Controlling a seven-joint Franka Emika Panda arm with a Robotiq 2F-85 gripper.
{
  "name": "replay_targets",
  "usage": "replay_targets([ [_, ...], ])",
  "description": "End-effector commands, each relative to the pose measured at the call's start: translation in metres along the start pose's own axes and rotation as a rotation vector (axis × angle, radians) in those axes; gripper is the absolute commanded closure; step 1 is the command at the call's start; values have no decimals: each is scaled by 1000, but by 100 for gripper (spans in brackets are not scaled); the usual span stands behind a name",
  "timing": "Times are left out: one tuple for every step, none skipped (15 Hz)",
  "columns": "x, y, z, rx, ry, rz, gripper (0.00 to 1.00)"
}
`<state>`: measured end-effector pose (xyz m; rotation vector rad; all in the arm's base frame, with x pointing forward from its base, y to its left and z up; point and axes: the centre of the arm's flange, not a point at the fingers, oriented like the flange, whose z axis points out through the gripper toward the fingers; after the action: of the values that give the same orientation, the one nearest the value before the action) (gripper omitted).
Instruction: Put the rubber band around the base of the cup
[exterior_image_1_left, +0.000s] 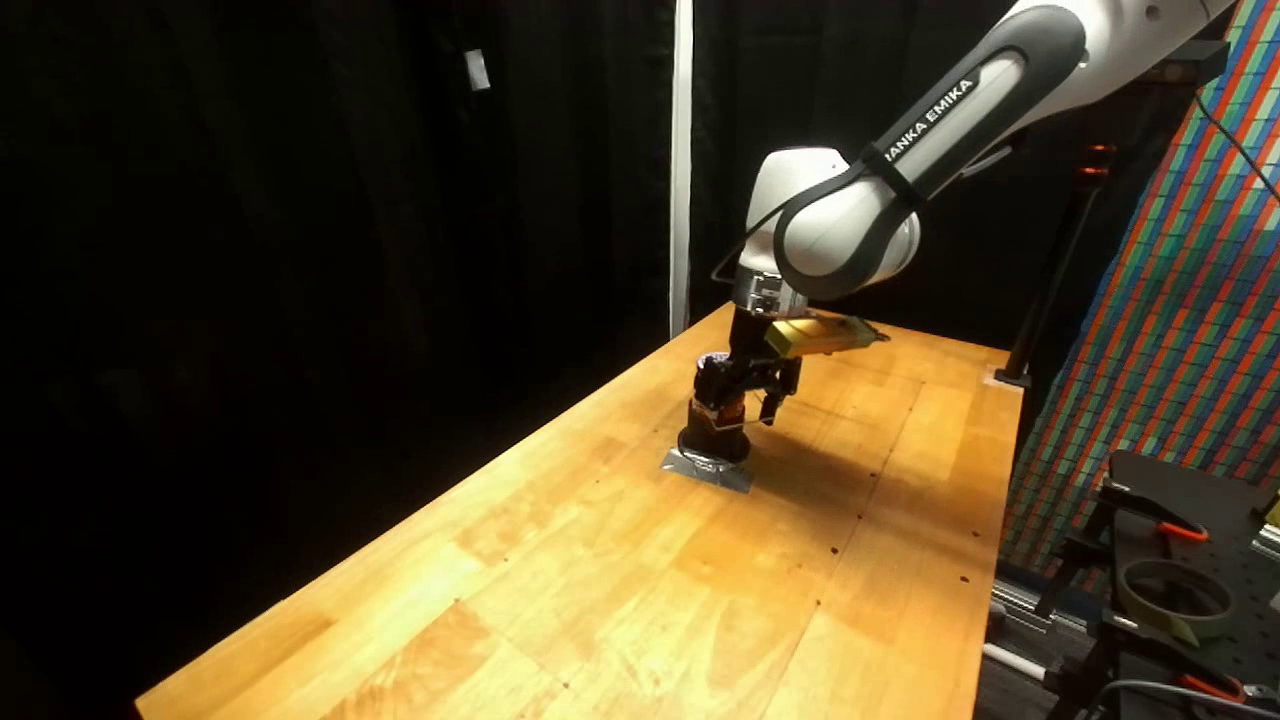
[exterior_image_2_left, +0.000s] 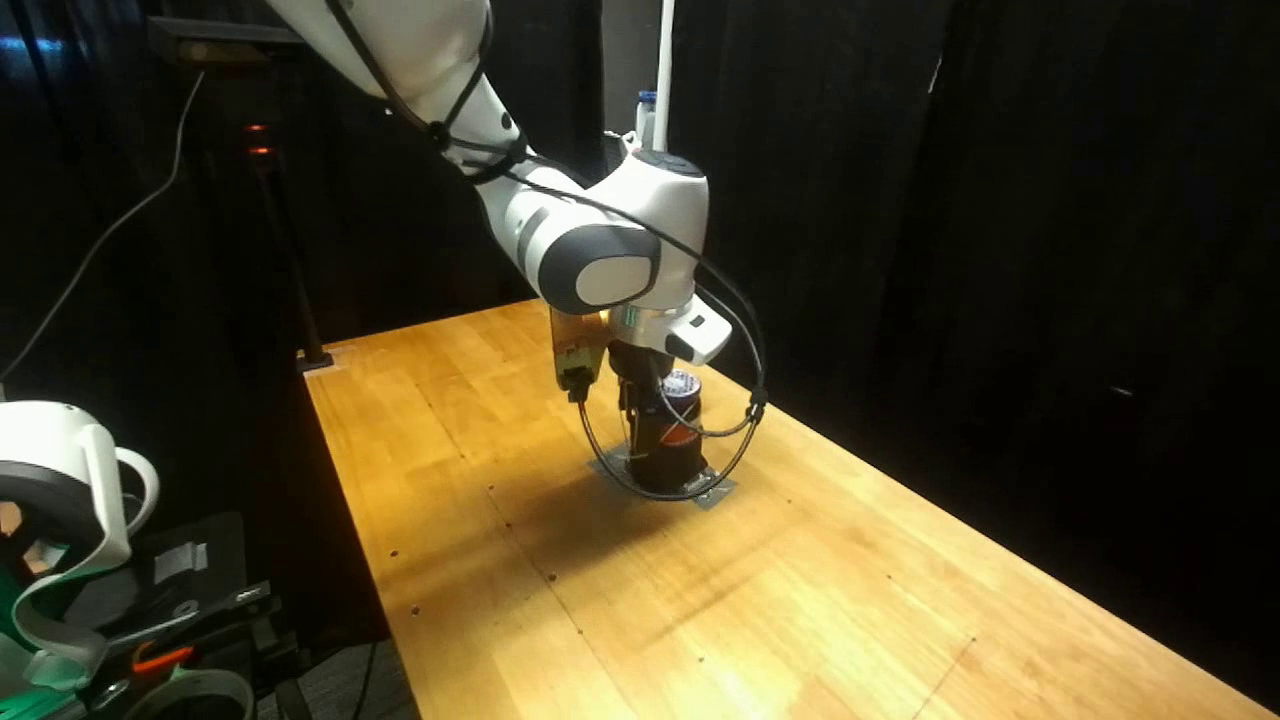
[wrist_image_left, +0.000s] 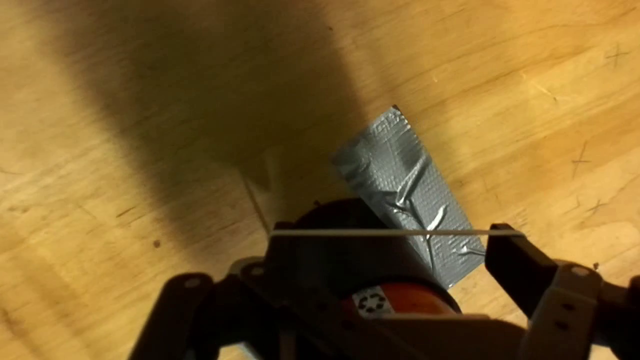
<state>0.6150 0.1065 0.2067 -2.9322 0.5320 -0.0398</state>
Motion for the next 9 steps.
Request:
replay_targets([
  [-38, 5, 2, -10, 19, 16, 0],
  [-46, 10, 0, -13, 14, 20, 0],
  [-54, 14, -2, -16, 12, 20, 25],
  [-65, 20, -5, -16, 13, 19, 26],
  [-73, 25, -8, -12, 26, 18, 34],
  [-83, 30, -10, 2, 55, 17, 42],
  [-92, 33, -11, 14, 95, 15, 50],
  [-101, 37, -12, 31, 137, 11, 58],
  [-109, 40, -12, 49, 191, 12, 65],
])
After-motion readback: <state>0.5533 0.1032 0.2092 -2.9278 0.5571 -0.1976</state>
